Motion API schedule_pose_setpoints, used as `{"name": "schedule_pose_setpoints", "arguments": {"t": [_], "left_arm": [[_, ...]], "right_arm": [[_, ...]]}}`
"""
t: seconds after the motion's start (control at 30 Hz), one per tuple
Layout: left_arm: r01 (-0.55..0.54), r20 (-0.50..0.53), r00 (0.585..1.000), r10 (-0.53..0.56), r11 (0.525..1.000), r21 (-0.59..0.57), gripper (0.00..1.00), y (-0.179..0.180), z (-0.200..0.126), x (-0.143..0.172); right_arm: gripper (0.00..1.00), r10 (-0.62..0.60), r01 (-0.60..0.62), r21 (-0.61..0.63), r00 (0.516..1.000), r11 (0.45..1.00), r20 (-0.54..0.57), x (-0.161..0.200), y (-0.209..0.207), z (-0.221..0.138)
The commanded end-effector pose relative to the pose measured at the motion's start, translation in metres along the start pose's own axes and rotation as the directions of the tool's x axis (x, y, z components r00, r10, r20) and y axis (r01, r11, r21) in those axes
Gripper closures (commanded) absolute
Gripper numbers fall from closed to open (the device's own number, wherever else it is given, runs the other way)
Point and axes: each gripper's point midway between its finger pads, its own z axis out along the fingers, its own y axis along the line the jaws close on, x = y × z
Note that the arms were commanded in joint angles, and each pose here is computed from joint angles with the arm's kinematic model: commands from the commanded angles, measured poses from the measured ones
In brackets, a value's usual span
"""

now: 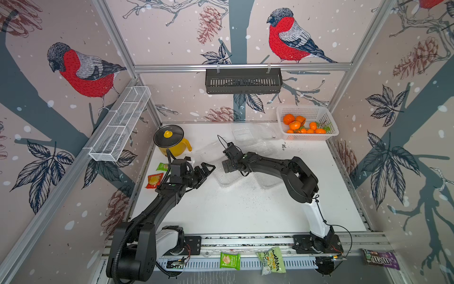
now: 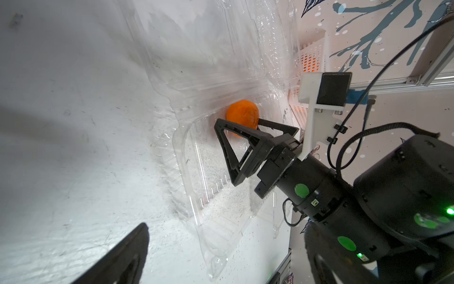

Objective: Take oranges out of containers
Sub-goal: Pick up the orange from the packing box.

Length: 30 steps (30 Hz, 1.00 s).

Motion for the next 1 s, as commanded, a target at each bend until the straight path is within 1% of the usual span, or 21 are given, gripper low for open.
{"name": "schedule_pose_setpoints", "arguments": {"t": [0.0, 0.1, 0.2, 0.3, 0.4, 0.5, 0.67, 0.87, 0.97], "left_arm": [[-0.023, 0.022, 0.999, 0.023, 0.999, 0.028, 0.03, -0.007, 0.002, -0.005], [-0.017, 0.013, 1.000, 0.017, 1.000, 0.026, 0.03, -0.005, 0.005, -0.005], [-0.020, 0.011, 1.000, 0.020, 0.999, 0.025, 0.03, -0.005, 0.007, -0.005], [-0.022, 0.010, 1.000, 0.022, 0.999, 0.026, 0.03, -0.007, 0.008, -0.007], [-0.023, 0.009, 1.000, 0.023, 0.999, 0.025, 0.03, -0.008, 0.010, -0.008], [-0.022, 0.007, 1.000, 0.022, 0.999, 0.025, 0.03, -0.009, 0.011, -0.009], [-0.027, 0.009, 1.000, 0.027, 0.999, 0.026, 0.03, -0.011, 0.011, -0.010], [-0.043, 0.024, 0.999, 0.042, 0.999, 0.025, 0.03, -0.019, 0.006, -0.014], [-0.064, 0.039, 0.997, 0.063, 0.998, 0.022, 0.03, -0.028, 0.000, -0.018]], "right_arm": [[0.06, -0.005, 0.003, 0.049, 0.999, 0.999, 0.038, -0.008, -0.005, 0.005], [0.13, -0.008, 0.006, 0.065, 0.999, 0.998, 0.038, -0.008, -0.007, 0.011], [0.22, -0.015, 0.011, 0.081, 0.999, 0.997, 0.037, -0.007, -0.008, 0.016], [0.33, -0.019, 0.016, 0.095, 0.999, 0.995, 0.034, -0.005, -0.011, 0.019], [0.35, -0.019, 0.015, 0.094, 0.999, 0.995, 0.037, -0.005, -0.011, 0.018], [0.42, -0.015, 0.011, 0.082, 0.999, 0.997, 0.047, -0.009, -0.009, 0.011], [0.43, 0.006, -0.008, 0.040, 0.998, 0.999, 0.068, -0.020, -0.003, -0.007], [0.43, 0.042, -0.036, -0.060, 0.994, 0.998, 0.102, -0.042, 0.008, -0.036], [0.43, 0.082, -0.068, -0.124, 0.990, 0.990, 0.113, -0.056, 0.008, -0.052]]}}
